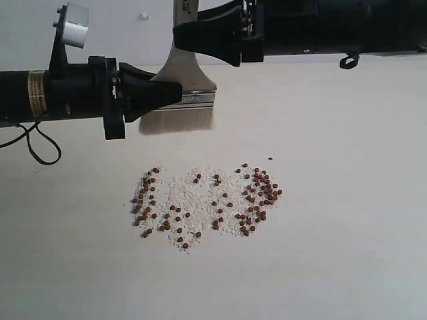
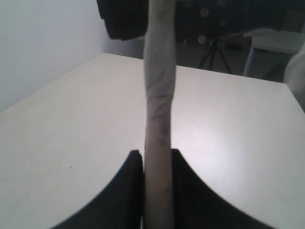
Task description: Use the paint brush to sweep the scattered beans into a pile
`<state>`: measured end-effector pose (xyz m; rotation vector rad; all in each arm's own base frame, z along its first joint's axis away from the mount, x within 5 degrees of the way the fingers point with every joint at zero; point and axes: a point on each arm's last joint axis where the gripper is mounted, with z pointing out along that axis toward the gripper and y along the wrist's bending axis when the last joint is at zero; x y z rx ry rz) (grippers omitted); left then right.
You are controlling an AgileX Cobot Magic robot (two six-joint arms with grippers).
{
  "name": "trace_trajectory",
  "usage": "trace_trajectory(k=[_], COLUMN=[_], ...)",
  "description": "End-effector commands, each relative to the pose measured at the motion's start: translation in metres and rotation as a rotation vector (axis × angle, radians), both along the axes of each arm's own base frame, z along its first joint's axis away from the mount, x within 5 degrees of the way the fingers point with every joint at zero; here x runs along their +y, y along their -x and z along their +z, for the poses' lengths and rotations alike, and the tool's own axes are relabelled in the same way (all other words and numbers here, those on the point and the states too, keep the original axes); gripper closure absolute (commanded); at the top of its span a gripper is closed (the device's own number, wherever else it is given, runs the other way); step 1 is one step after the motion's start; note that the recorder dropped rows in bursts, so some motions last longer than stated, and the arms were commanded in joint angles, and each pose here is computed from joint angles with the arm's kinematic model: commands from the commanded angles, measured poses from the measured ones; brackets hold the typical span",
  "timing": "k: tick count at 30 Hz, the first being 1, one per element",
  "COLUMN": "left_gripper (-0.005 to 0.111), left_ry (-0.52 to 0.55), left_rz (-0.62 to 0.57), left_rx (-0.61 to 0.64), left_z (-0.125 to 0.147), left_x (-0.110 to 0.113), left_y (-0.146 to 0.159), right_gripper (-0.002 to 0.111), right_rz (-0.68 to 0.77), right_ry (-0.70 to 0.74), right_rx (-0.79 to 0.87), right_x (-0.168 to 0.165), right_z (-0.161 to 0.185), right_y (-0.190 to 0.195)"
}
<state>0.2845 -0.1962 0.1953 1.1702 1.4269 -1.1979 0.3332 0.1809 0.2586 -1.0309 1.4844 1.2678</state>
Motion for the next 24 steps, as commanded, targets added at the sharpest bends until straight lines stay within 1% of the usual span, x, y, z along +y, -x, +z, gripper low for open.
trace_trajectory(k=[1,4,10,13,15,16,18,24], left_gripper=[0.107,0.107,0.107,0.107,0.107,0.107,0.107,0.107], left_ry=[0.037,0.041,0.040,0.040,0.040,0.040,0.039,0.038], left_rz=[-0.014,-0.024,-0.025,-0.025,-0.025,-0.025,-0.027,-0.028], left_rx=[-0.002,-0.009,-0.011,-0.016,-0.016,-0.016,-0.016,-0.017], left_z=[0.0050,0.0054,0.0054,0.0054,0.0054,0.0054,0.0052,0.0052], left_x=[-0.0092,-0.0134,-0.0134,-0.0134,-0.0134,-0.0134,-0.0134,-0.0134], left_y=[0.0038,0.0065,0.0065,0.0065,0.0065,0.0065,0.0066,0.0067], right_gripper=[0.056,0.057,0.058,0.068,0.077,0.084,0.087,0.086], right_rz=[0.007,0.007,0.007,0.008,0.008,0.008,0.008,0.010], right_ry=[-0.021,-0.020,-0.020,-0.019,-0.019,-0.018,-0.018,-0.016], right_rx=[-0.008,-0.011,-0.011,-0.018,-0.020,-0.030,-0.030,-0.052], right_x=[0.0020,0.0020,0.0020,0.0020,0.0020,0.0020,0.0020,0.0020], right_z=[0.0058,0.0058,0.0058,0.0058,0.0058,0.0058,0.0058,0.0058], right_y=[0.0010,0.0010,0.0010,0.0010,0.0010,0.0010,0.0010,0.0010])
